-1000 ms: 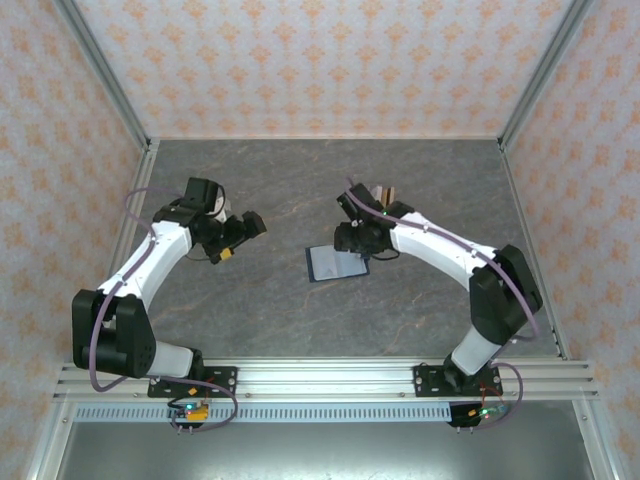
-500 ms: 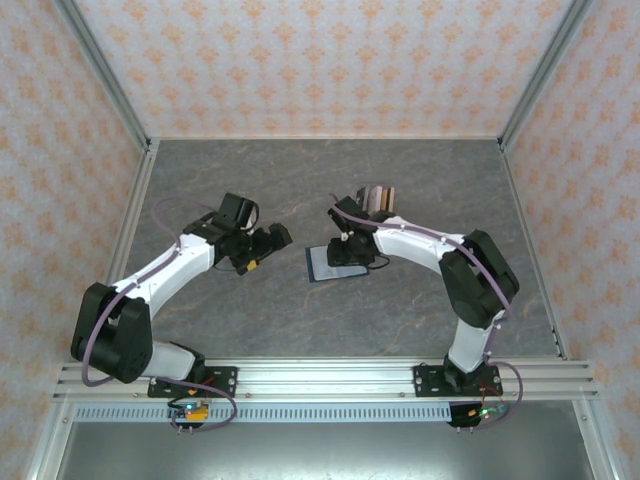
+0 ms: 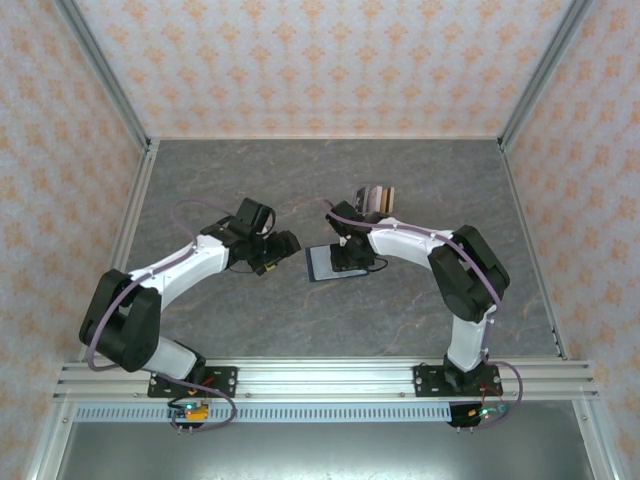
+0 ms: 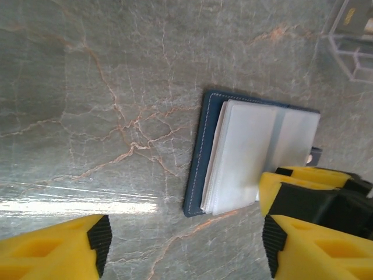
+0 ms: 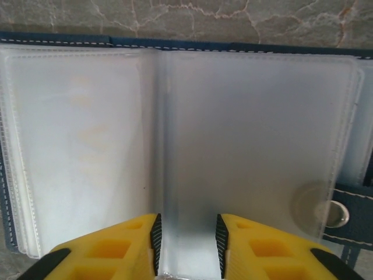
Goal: Take the credit cards out of the card holder
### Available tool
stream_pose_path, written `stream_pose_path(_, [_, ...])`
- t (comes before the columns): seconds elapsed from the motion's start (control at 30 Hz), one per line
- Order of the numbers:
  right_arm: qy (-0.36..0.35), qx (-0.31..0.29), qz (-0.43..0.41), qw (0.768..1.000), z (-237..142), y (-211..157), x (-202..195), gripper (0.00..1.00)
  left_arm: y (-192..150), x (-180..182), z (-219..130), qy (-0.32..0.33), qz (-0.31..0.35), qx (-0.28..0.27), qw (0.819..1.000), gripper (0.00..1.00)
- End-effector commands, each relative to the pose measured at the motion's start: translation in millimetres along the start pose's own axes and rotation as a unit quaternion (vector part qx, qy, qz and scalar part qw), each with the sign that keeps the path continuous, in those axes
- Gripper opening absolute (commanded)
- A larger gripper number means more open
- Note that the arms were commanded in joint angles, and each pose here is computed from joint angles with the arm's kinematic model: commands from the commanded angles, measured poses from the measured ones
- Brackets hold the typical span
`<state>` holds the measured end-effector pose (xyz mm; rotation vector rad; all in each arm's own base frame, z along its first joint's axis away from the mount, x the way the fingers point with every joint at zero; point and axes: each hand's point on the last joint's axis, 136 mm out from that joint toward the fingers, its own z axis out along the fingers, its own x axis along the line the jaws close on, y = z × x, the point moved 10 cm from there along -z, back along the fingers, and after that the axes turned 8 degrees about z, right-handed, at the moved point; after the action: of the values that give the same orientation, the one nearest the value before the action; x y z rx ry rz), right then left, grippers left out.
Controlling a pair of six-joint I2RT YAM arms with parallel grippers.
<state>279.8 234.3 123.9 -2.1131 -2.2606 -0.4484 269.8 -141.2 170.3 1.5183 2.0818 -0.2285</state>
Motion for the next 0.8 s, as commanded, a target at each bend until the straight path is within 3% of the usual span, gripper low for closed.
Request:
stream_pose_path(0.0, [-0.029,-0.009,-0.008,0.999,5.2,1.5,-2.9,0.29,3.5,-17.4,4.6,-0.022,0.014,0.005,1.000,0.64])
stream_pose_path(0.3, [-0.019,-0.006,-0.001,1.000,12.1,-1.0,-4.6,0.26,7.4,-44.3,36.4,-0.022,0.027,0.026,0.999,0.45])
stream_pose_path(0.77, [0.021,0.002,0.031,0.999,7.9,0.2,-12.2,0.25,6.7,-46.8,75.0,0.044,0.030,0.055,0.997,0.47])
